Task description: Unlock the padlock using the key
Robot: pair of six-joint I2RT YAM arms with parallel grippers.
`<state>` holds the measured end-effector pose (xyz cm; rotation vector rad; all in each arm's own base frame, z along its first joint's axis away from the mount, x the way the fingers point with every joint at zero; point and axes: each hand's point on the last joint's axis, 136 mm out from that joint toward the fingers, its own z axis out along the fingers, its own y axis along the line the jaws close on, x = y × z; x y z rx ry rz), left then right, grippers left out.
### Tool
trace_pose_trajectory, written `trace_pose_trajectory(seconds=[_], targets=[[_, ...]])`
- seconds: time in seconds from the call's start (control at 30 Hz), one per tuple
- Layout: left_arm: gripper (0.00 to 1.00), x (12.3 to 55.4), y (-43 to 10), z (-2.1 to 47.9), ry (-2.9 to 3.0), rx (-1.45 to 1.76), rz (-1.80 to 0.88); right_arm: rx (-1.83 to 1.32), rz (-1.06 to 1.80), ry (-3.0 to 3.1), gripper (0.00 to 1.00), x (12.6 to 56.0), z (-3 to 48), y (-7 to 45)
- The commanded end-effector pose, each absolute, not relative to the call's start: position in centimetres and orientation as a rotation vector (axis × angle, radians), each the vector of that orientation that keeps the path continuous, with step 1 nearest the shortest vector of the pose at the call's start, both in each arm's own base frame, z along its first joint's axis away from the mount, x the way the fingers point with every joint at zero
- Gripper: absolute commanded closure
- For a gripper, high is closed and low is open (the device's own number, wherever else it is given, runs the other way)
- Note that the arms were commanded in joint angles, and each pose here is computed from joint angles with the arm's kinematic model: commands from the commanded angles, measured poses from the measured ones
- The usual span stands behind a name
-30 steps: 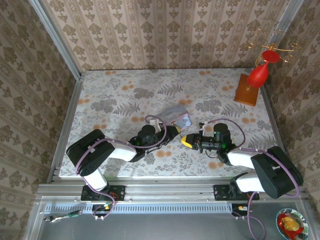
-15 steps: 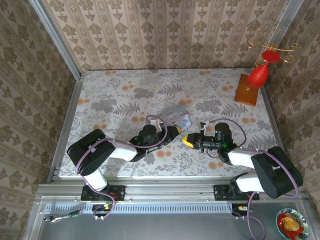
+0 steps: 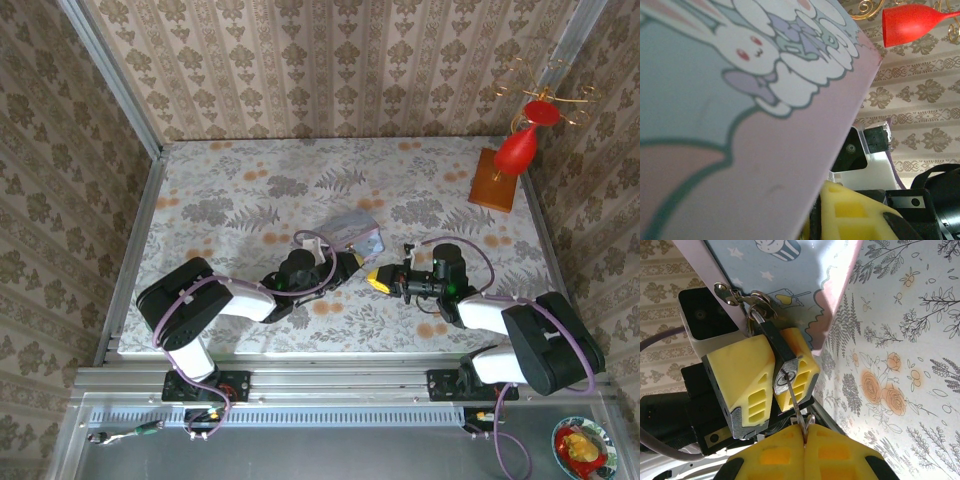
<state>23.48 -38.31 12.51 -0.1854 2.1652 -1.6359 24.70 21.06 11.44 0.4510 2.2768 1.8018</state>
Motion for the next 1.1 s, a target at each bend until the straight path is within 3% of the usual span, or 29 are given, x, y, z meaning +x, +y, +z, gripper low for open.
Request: trace_pose_trajectory(seconds=[0.0,1.07], targets=[[0.97,19.0,-41.4,14.6,2.173,0.075,-1.798,0.354,1.797,2.128,1.0,27.5,15.4,21.4],[0.98,18.0,-42.8,16.2,2.14,0.124,-1.843,0.465,1.741,2.13,1.0,29.5,13.6,19.2]])
